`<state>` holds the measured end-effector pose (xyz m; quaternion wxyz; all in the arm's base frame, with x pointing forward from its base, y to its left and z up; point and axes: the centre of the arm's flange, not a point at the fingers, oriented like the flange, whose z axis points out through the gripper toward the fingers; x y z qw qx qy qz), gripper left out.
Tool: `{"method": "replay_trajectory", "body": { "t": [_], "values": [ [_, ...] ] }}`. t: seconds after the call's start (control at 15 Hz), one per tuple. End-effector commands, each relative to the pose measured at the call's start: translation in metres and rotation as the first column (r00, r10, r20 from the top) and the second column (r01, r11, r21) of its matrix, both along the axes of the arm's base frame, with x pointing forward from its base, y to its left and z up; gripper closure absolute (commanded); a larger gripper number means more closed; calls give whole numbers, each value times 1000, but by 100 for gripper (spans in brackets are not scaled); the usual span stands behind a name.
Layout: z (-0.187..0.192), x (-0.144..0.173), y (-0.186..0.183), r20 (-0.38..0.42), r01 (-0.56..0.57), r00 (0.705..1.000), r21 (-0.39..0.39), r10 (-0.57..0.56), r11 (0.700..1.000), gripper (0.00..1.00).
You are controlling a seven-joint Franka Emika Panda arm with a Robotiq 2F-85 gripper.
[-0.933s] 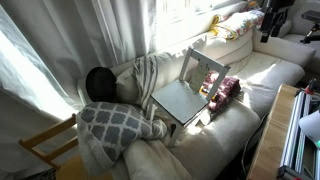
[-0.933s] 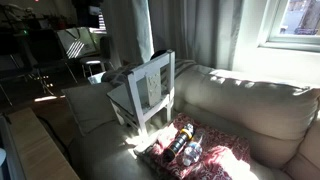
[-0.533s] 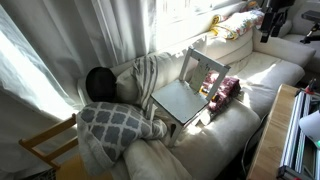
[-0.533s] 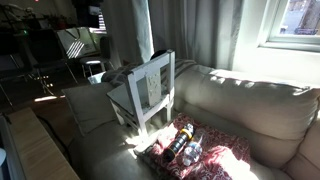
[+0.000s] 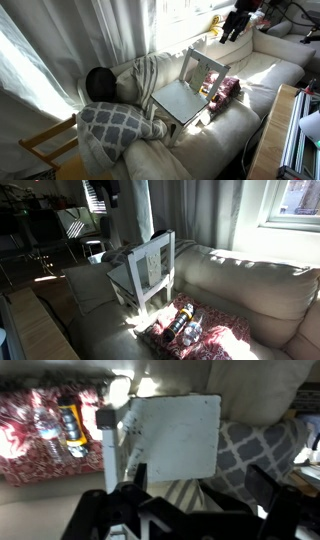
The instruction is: Put the towel on the chair
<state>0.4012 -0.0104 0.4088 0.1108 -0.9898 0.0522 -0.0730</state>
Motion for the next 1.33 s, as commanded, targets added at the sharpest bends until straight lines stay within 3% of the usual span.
{"method": "replay_trajectory", "body": {
  "t": [0.0,0.2,0.33,0.4,0.47,0.67,1.0,1.27],
  "values": [
    [-31,70,56,163,-55,986,120,35,991,0],
    [-51,108,99,304,-126,950,174,68,977,0],
    [-63,131,126,345,-165,934,195,90,967,0],
    [-69,141,137,349,-189,931,218,104,957,0],
    [-26,96,130,321,-142,944,168,82,975,0],
    [-29,119,149,349,-174,932,180,102,968,0],
    [-30,124,145,351,-170,931,177,99,969,0],
    [-71,163,165,301,-151,951,234,76,960,0]
  ]
}}
